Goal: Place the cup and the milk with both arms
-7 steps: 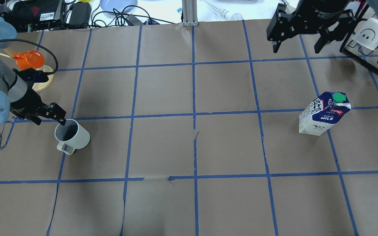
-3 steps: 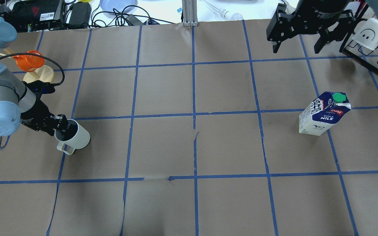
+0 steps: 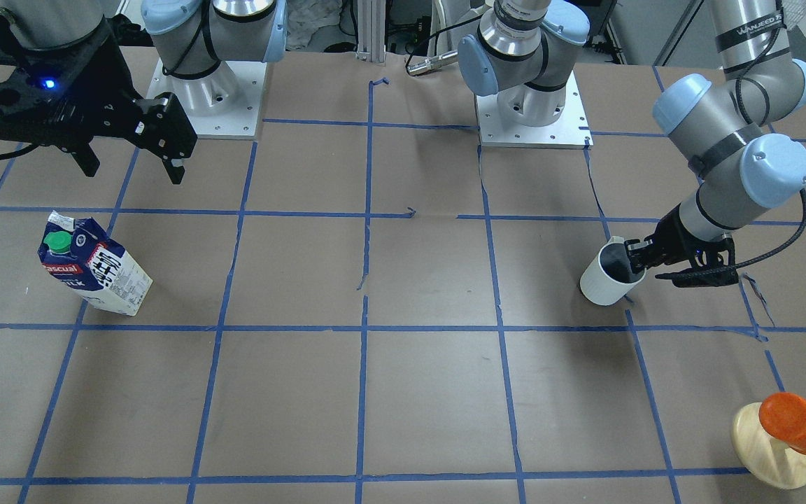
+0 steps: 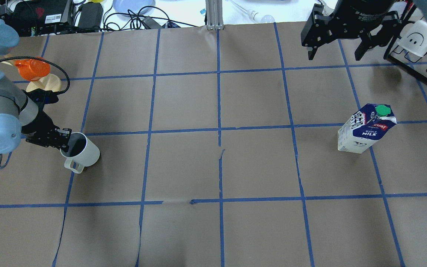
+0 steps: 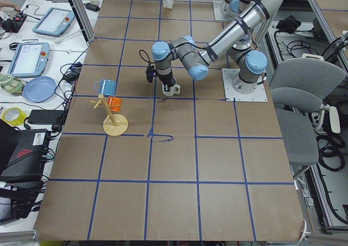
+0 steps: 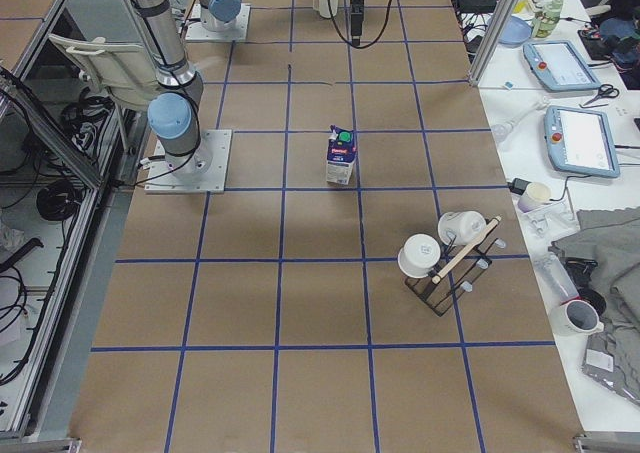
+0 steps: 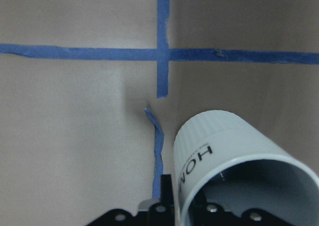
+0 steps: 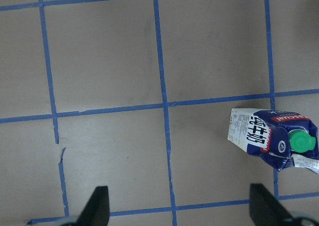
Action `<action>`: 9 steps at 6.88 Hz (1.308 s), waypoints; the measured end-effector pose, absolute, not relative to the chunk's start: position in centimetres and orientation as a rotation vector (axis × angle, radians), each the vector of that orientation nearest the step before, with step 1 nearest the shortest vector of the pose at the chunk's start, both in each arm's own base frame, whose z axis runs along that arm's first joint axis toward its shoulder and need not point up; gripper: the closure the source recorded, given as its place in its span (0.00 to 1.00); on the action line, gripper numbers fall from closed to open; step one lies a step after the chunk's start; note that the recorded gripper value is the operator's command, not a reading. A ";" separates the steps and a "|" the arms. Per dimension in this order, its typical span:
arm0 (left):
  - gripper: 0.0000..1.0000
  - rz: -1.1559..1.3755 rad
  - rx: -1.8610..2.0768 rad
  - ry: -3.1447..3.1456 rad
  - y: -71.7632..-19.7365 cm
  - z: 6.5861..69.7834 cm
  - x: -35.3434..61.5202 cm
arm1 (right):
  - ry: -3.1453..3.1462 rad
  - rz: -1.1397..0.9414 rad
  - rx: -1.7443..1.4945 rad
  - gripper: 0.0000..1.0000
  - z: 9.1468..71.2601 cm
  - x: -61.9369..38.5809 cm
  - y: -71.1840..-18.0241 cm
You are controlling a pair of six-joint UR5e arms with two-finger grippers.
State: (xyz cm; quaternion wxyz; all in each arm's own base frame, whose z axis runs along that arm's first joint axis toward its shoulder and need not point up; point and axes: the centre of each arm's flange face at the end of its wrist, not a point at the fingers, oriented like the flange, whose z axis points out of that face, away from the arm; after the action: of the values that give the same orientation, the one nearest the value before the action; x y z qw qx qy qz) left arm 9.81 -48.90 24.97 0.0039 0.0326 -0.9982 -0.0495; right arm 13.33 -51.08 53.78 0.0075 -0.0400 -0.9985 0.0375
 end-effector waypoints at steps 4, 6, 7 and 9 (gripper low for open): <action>1.00 -0.070 0.205 -3.191 -50.9 31.4 -1.0 | -3.122 0.118 -0.126 0.00 53.8 13.3 -51.1; 1.00 0.005 0.224 -3.189 -52.3 33.9 -11.4 | -3.122 0.117 -0.126 0.00 53.8 13.3 -51.1; 1.00 0.043 0.229 -3.170 -52.6 34.9 -15.4 | -3.122 0.117 -0.126 0.00 53.8 13.3 -51.1; 1.00 0.092 0.217 -3.134 -52.8 35.7 -22.0 | -3.122 0.117 -0.127 0.00 53.8 13.3 -51.1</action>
State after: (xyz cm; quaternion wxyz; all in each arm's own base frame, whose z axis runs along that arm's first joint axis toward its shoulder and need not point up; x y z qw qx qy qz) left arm -21.98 -52.75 35.73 -0.0004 0.0690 -0.9972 0.0293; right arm 13.31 -51.09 53.79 0.0075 -0.0406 -0.9984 0.0375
